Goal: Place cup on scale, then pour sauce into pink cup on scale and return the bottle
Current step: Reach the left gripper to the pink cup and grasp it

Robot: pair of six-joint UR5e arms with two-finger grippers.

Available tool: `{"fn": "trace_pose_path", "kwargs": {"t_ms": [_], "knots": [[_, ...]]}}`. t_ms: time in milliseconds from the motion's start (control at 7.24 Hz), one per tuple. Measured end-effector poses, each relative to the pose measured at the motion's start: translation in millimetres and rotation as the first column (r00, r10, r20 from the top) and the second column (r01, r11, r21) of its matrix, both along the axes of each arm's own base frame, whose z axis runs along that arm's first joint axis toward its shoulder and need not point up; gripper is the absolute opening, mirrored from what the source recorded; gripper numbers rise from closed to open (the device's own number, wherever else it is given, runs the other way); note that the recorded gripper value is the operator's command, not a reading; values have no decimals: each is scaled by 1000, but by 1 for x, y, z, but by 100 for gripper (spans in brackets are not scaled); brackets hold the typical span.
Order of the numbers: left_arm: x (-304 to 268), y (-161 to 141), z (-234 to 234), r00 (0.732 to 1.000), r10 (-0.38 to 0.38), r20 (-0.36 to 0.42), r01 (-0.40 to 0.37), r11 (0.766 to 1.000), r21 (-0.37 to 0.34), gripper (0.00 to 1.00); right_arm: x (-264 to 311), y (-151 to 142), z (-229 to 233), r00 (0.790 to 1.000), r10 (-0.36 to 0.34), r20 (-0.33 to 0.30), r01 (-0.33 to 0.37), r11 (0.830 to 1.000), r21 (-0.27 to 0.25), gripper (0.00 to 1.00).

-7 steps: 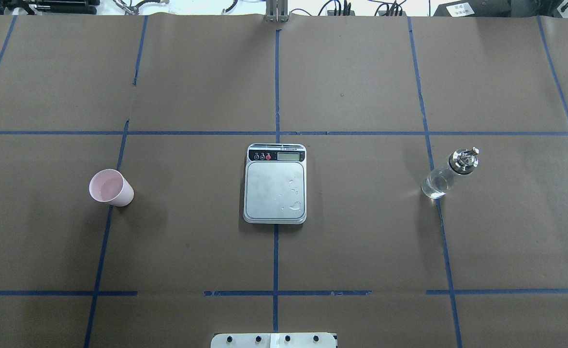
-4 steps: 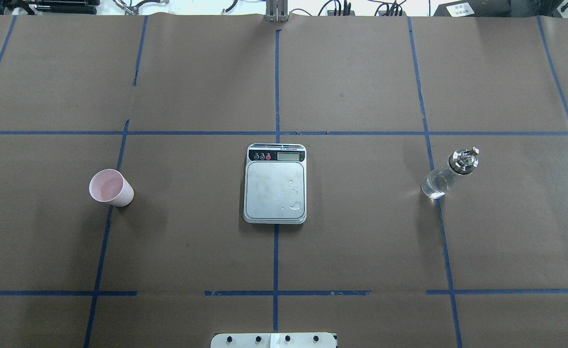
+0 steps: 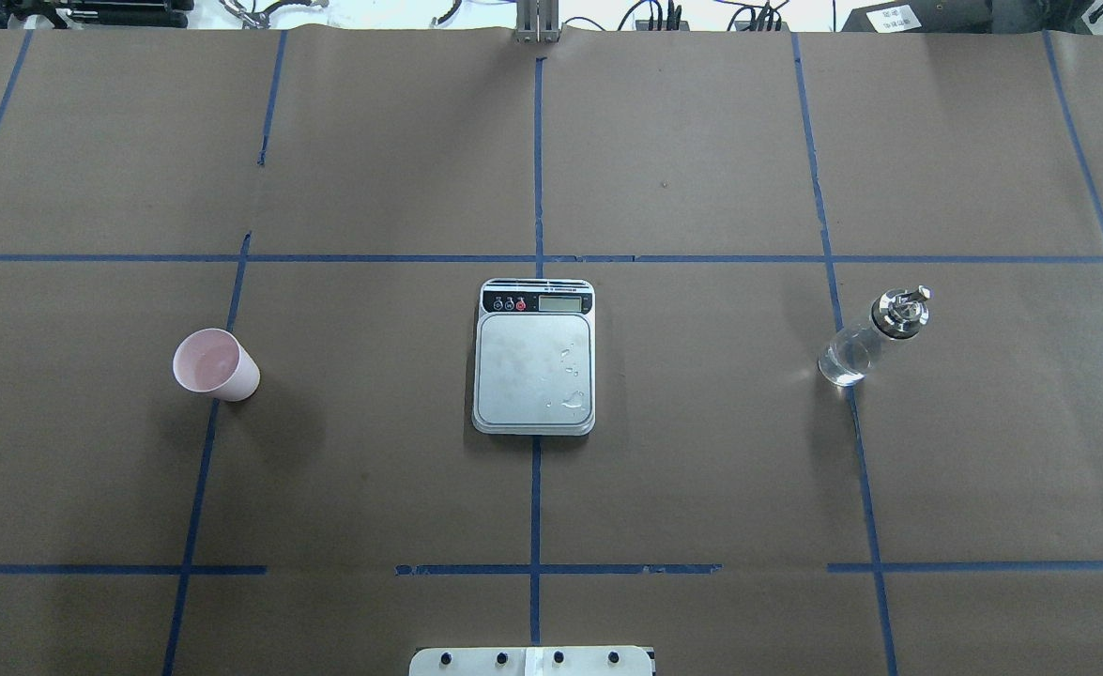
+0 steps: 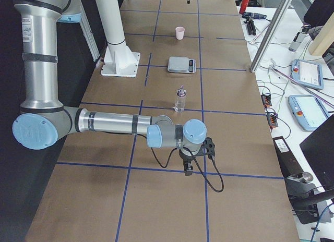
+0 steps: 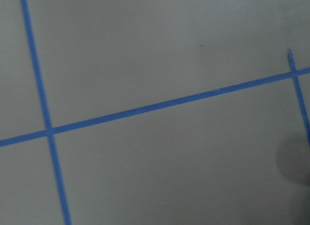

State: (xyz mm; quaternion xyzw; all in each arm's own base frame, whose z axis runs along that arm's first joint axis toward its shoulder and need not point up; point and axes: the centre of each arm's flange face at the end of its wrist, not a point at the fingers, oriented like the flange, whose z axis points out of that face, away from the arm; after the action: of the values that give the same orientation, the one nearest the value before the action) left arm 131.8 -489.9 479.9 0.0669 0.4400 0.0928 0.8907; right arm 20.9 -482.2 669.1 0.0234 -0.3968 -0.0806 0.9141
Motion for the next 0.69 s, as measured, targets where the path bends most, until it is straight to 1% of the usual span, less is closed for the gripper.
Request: {"fn": "trace_pose_path", "kwargs": {"t_ms": [138, 276, 414, 691], "knots": [[57, 21, -29, 1000, -27, 6, 27, 999, -35, 100, -8, -1, 1, 1000, -17, 13, 16, 999, 31, 100], [109, 44, -46, 998, -67, 12, 67, 995, -74, 100, -13, -2, 5, 999, -26, 21, 25, 998, 51, 100], [138, 59, -54, 995, -101, 2, 101, 989, -104, 100, -15, -3, 11, 999, -30, 30, 29, 998, 52, 100], [157, 64, -57, 993, -122, -5, 120, 985, -127, 98, -18, -4, 13, 998, -34, 49, 32, 998, 50, 100]]}}
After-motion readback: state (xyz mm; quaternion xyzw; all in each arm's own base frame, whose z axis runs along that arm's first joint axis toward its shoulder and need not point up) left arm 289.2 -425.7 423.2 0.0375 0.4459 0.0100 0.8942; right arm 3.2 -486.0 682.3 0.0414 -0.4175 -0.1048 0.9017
